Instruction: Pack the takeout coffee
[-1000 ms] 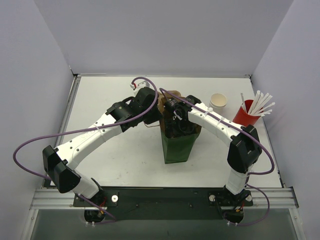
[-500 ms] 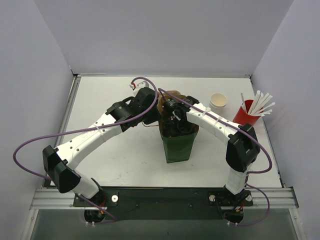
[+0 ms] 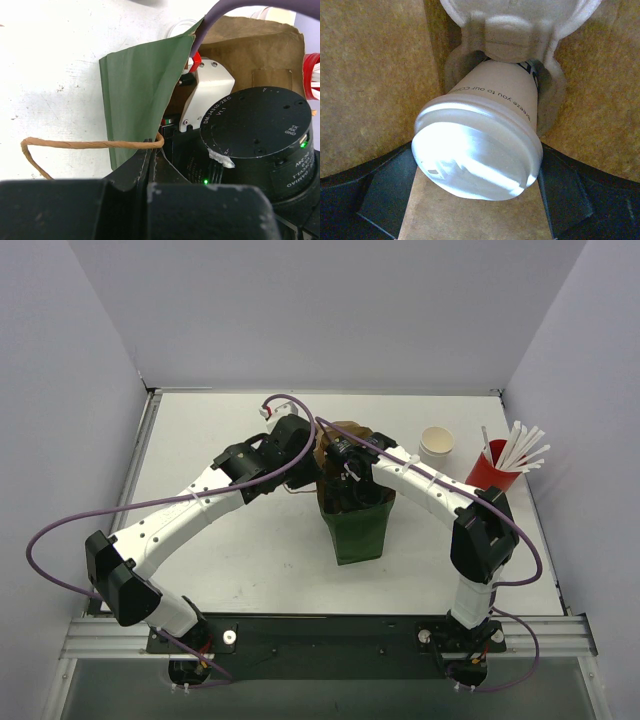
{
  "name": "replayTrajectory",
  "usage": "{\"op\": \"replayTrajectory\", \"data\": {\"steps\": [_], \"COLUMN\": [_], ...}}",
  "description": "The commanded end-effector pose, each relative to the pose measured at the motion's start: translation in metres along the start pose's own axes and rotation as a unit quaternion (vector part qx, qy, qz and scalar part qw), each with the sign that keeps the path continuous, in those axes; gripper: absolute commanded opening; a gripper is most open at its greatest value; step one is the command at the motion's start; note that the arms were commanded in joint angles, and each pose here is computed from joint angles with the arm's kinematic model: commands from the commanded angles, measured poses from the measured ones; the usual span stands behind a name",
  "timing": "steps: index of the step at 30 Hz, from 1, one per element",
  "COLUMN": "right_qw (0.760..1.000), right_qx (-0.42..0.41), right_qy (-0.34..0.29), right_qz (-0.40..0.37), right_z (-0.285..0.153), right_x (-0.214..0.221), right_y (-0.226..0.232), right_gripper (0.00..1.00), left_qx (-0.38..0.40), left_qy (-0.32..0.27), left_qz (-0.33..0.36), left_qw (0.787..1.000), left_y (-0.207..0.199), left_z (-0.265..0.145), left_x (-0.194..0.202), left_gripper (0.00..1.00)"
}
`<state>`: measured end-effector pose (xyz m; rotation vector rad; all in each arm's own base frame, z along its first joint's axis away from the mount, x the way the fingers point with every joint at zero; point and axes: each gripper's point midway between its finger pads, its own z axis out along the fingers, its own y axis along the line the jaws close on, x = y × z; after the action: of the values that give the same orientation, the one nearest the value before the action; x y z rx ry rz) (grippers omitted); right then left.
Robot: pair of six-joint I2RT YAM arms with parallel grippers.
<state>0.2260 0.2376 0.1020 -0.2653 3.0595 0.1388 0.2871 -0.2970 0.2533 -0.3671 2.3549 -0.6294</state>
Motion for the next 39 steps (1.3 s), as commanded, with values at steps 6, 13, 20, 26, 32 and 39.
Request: {"op": "replayTrajectory", "data": {"steps": [6,13,20,26,32,39], "right_qw": [0.996,0.996,0.997,0.997,0.997,0.996], "right_qx": [0.090,0.087,0.083,0.080,0.077,0.082], "right_qy": [0.006,0.001,-0.006,-0.011,-0.016,-0.030], "right_qz": [-0.003,-0.001,0.000,0.001,0.004,0.005], "right_z": [0.017,0.014,0.007,0.002,-0.004,-0.010], "right_x": [0.002,0.001,-0.001,-0.003,-0.003,-0.009], "right_y": [-0.036,-0.036,-0.034,-0.033,-0.033,-0.033], "right_gripper": [0.88,0.88,0.89,0.89,0.89,0.88], "left_qx": [0.023,0.015,0.009,0.006,0.005,0.009], "left_qy": [0.016,0.018,0.017,0.021,0.021,0.024], "left_qz": [0.013,0.017,0.023,0.024,0.028,0.030], "left_qw": [1.000,1.000,1.000,0.999,0.999,0.999], "left_y": [-0.014,-0.011,-0.009,-0.009,-0.009,-0.013], "left_z": [-0.010,-0.009,-0.010,-0.008,-0.009,-0.010], "left_x": [0.002,0.004,0.002,0.004,0.003,0.002], "left_gripper": [0.00,0.00,0.00,0.00,0.00,0.00]}}
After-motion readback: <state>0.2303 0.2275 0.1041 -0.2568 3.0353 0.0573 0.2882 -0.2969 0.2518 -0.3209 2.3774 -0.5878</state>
